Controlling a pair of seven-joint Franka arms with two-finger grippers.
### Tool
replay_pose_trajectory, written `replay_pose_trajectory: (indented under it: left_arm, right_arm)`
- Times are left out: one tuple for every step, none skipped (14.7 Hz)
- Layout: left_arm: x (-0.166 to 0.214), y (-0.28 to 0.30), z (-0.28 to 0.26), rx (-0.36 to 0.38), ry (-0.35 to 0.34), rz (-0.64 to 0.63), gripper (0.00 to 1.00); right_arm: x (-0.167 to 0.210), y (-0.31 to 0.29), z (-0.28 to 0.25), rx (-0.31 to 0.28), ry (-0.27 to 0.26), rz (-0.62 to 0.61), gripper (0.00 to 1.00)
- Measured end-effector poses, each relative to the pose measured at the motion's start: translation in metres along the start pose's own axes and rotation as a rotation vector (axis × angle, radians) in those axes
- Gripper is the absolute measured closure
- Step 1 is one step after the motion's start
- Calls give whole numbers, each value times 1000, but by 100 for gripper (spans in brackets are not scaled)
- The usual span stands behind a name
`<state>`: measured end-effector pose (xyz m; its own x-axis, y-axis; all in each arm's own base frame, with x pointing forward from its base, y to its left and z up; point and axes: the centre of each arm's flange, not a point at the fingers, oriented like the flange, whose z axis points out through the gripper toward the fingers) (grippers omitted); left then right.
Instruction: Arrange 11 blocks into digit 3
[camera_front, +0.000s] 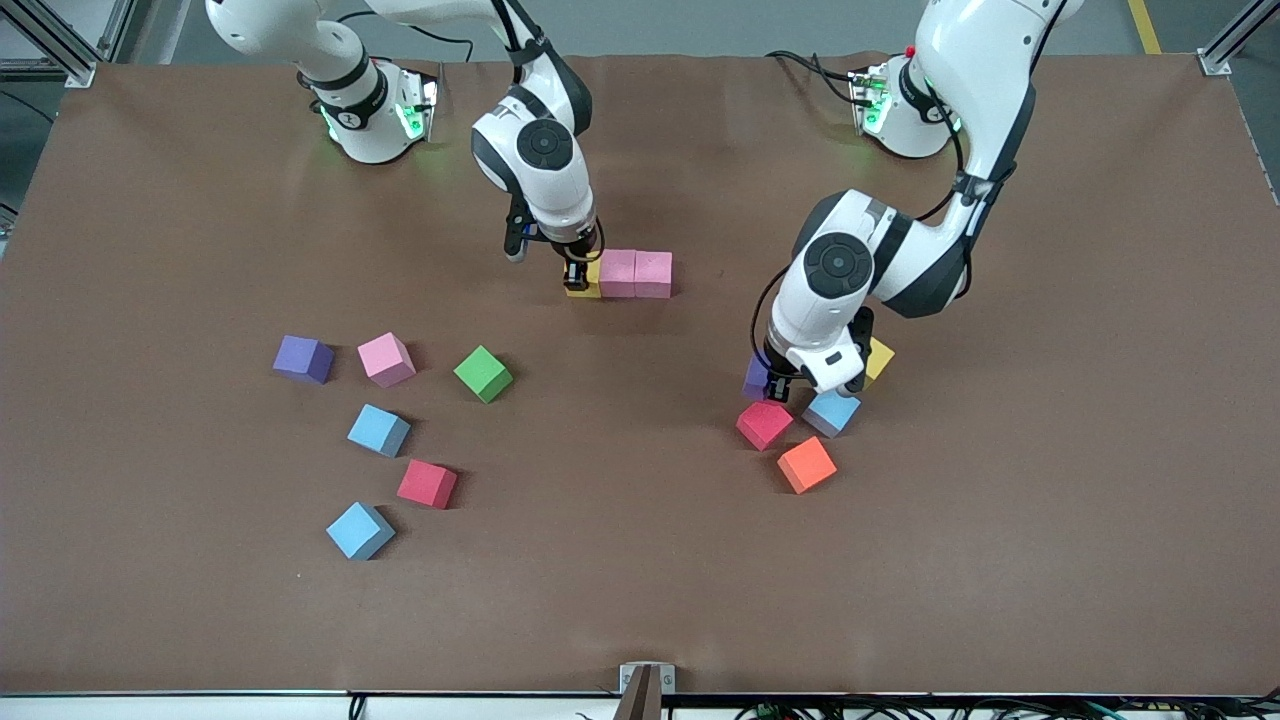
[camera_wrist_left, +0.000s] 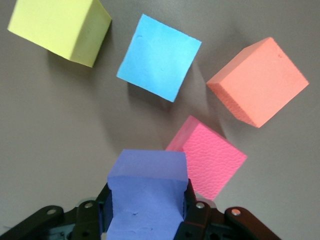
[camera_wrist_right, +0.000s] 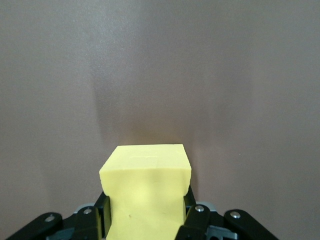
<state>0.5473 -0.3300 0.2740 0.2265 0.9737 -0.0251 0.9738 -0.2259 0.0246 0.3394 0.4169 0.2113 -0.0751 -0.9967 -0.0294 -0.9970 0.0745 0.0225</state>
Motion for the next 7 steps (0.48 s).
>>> replay_pose_trajectory:
  left_arm:
    - [1, 4, -2, -7, -2, -18, 45]
    - [1, 6, -5, -13, -4, -28, 45]
    - [2, 8, -7, -17, -5, -34, 45]
    - [4, 9, -8, -20, -5, -41, 45]
    - [7, 11, -9, -23, -6, -48, 45]
    - [10, 13, -11, -26, -7, -53, 45]
    - [12, 15, -12, -29, -8, -57, 45]
  right_arm:
    - [0, 0, 0, 0, 0, -1, 44]
    - [0, 0, 0, 0, 0, -4, 44]
    - [0, 0, 0, 0, 0, -8, 44]
    - [0, 0, 0, 0, 1, -13, 44]
    - [0, 0, 0, 0, 1, -19, 44]
    - [0, 0, 0, -1, 2, -26, 44]
    - [0, 0, 0, -1, 2, -28, 44]
